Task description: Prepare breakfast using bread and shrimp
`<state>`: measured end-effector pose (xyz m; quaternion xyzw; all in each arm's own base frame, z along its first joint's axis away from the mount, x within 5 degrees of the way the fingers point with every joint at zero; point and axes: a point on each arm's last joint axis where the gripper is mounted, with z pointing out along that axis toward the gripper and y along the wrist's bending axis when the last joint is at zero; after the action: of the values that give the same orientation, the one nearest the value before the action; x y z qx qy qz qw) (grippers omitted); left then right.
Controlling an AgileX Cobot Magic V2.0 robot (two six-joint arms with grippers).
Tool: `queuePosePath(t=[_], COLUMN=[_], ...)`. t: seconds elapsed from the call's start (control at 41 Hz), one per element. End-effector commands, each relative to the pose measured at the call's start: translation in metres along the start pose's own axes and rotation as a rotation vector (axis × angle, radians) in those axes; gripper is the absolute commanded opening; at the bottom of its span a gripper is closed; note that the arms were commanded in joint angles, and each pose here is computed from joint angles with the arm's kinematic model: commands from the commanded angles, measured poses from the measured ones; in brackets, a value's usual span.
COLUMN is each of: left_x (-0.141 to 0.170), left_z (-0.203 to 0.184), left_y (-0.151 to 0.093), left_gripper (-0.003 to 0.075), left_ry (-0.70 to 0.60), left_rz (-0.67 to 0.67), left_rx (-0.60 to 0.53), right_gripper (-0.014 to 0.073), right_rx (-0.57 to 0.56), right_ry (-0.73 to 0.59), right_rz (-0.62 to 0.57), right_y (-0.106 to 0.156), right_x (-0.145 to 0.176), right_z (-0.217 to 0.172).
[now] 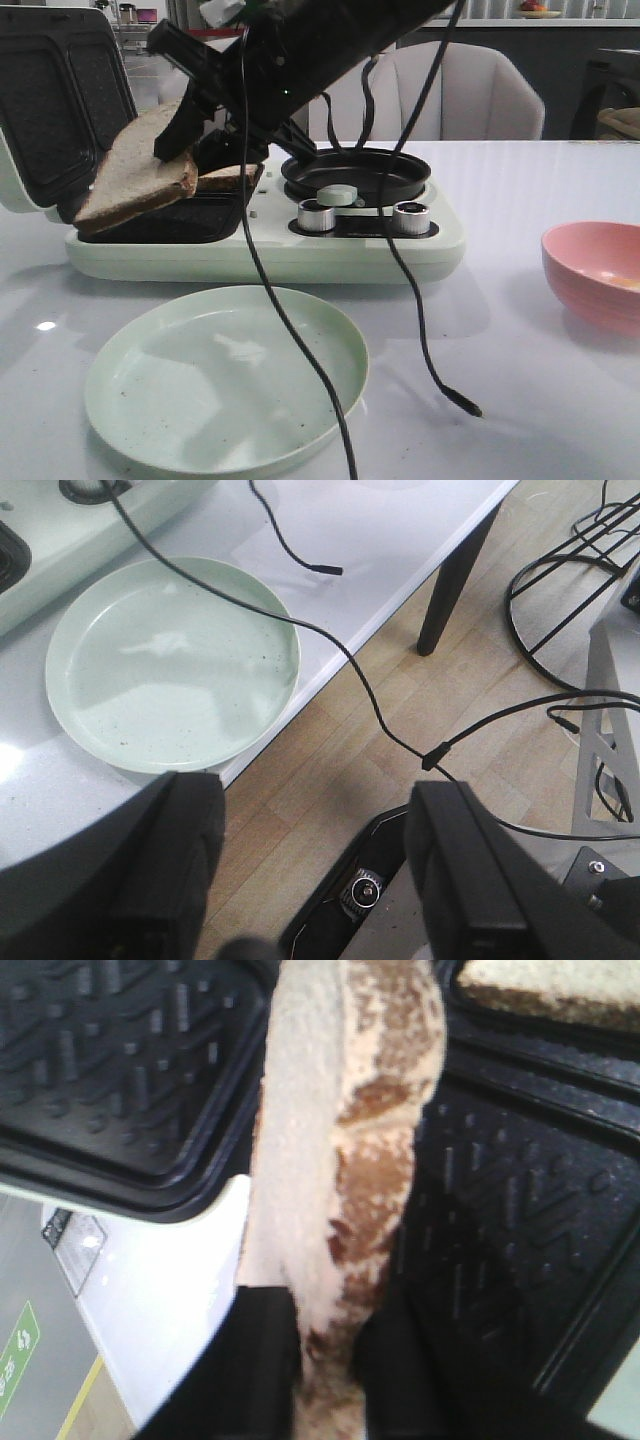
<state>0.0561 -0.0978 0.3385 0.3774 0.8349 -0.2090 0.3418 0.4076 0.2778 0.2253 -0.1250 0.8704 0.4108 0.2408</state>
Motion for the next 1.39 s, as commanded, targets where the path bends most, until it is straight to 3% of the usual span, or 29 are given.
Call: queuePosePath(t=[0.0,0.049,0.097,0.341,0.463,0.634,0.756,0.877,1.365], left_x=[-0.011,-0.011,-0.011,-0.011,-0.011,-0.011,-0.011,-0.012,-0.012], left_z=[-0.006,-0.006,-0.006,-0.006,-0.006,-0.006,-0.006,-0.006,-0.006], left_y=[-0.002,-0.002,-0.002,-0.001,-0.001,0.000,0.000,0.000,0.000], left_gripper=[0.0456,0.0456,0.0456,0.0456,0.0456,0.0456,0.0456,0.0456,0.0456], left_ry=[-0.083,-0.083,-0.083,-0.090,-0.090,-0.091,-0.091,-0.093,-0.097], left_rz=[0.007,0.007,0.007,0.022,0.022,0.025,0.025,0.025,0.031], left_rx=[0.023,0.023,0.023,0.003,0.003,0.000,0.000,0.001,-0.006], right_gripper=[0.0478,0.0569,0.0603,0.0545,0.0527,0.0526,0.0526,0.0526,0.0526], right_rx=[-0.064,-0.058,-0.053,-0.023,0.072,0.279,0.413,0.492,0.530], right_ry=[-0.097,-0.098,-0.100,-0.068,-0.069,-0.079,-0.112,-0.147,-0.106], right_rz=[-0.013,-0.012,-0.012,-0.060,-0.178,-0.391,-0.504,-0.531,-0.500], right_y=[0.027,0.025,0.022,0.018,0.035,0.081,0.110,0.122,0.086], right_x=[-0.021,-0.022,-0.023,-0.034,-0.038,-0.030,-0.012,0.010,0.126], right_z=[-0.022,-0.023,-0.024,-0.060,-0.095,-0.154,-0.188,-0.217,-0.277])
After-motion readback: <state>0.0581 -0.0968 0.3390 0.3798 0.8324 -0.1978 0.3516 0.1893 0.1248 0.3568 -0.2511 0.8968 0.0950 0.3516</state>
